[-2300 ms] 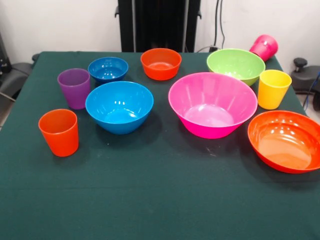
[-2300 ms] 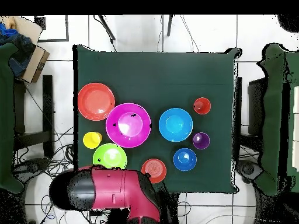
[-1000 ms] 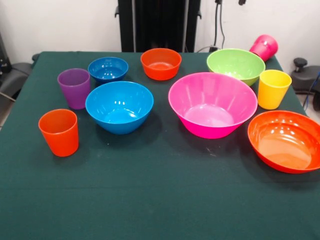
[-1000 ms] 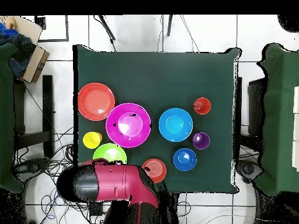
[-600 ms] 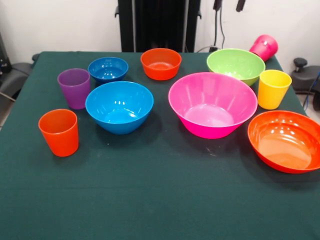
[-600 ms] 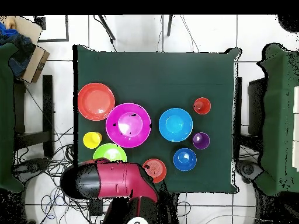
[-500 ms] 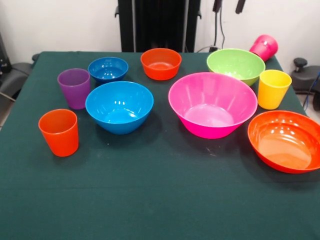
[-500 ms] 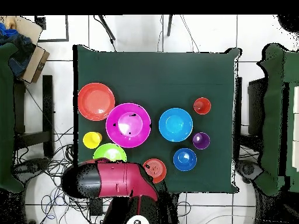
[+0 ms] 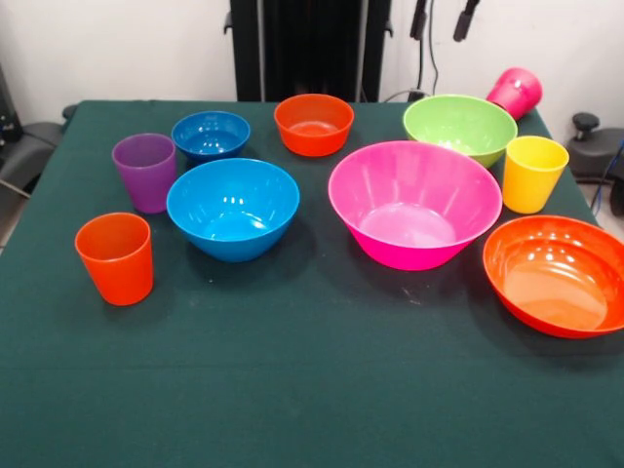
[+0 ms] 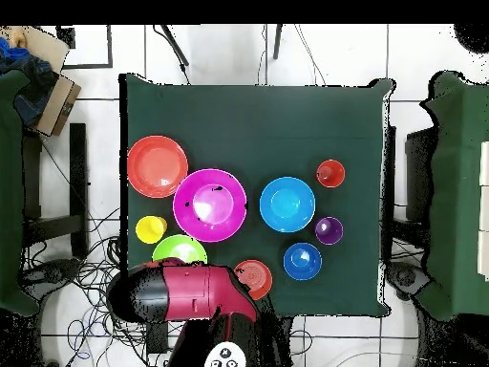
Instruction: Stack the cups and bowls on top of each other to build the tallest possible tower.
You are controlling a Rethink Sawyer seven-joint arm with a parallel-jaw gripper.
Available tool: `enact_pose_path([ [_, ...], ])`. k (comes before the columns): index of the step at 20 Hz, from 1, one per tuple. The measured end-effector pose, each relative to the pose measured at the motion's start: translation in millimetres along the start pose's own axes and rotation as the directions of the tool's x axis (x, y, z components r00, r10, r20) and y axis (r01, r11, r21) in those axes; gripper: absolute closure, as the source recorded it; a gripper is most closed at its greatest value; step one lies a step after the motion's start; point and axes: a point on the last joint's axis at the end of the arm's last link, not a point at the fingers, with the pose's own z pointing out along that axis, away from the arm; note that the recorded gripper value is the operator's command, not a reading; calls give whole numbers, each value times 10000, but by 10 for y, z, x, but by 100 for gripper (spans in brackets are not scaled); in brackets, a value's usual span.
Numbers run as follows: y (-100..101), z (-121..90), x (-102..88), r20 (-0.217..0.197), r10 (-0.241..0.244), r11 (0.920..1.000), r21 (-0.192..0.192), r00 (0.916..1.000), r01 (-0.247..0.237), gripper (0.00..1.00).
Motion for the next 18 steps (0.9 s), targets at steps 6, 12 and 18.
enact_pose_path([
  [6,-4,41,11,-71,7,10000,1,10000,-7,0],
  [12,-18,93,29,-205,37,10000,-2,9998,-37,0],
  [18,-34,138,37,-297,72,10000,-7,9995,-73,0],
])
